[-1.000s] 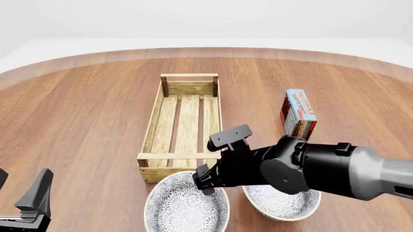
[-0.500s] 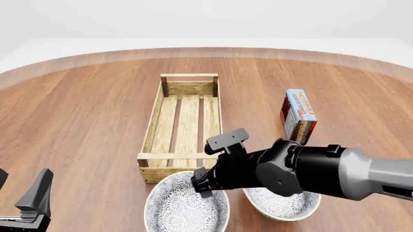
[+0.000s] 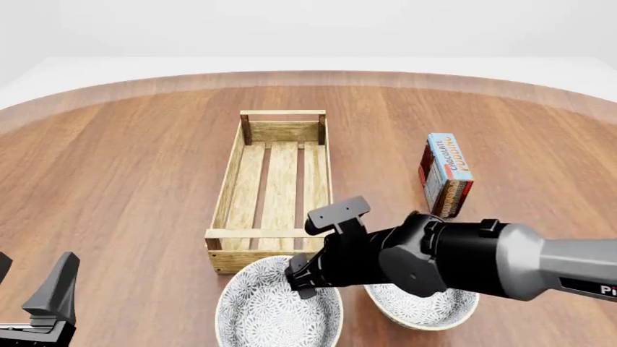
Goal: Stack the left bowl on the right bowl and place them in the tray.
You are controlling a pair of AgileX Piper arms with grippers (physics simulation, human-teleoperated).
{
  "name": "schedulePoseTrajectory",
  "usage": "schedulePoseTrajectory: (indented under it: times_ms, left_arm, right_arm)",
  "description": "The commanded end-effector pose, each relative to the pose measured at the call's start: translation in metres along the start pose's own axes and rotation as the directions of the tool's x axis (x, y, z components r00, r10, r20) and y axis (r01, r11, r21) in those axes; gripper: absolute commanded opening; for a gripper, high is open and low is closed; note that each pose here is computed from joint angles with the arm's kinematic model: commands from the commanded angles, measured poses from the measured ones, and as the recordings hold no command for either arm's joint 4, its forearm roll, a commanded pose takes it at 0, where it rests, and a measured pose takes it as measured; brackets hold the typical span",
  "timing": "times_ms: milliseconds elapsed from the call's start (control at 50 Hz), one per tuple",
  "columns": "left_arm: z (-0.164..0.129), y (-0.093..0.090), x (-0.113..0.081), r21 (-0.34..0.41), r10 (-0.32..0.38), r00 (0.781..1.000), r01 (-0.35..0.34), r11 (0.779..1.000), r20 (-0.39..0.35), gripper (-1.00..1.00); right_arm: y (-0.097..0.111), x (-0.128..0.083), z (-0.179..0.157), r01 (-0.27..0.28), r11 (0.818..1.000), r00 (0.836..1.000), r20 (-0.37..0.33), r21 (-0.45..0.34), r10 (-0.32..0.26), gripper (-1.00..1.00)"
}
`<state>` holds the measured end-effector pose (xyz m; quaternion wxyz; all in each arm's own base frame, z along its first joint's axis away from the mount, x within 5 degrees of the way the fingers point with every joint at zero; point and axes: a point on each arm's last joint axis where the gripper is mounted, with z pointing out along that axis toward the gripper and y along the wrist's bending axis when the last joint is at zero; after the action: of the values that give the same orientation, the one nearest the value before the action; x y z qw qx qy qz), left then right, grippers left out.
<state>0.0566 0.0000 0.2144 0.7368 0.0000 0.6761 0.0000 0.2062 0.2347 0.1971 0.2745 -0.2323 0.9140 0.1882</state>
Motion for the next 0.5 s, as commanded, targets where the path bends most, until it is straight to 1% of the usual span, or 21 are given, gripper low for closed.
schedulePoseTrajectory:
  times_ms: [20,500]
  left_arm:
    - [0.0,0.0,0.0,0.0,0.0,1.0,0.0,1.0,0.0,1.0]
    - [0.0,0.0,0.0,0.0,0.0,1.0,0.0,1.0,0.0,1.0]
  right_arm:
    - [0.0,0.001,0.003,-0.005,1.0,1.0,-0.004,0.001,0.005,1.0]
    - [0.0,0.008,0.014,-0.016,1.0,1.0,-0.024,0.004,0.016,1.0]
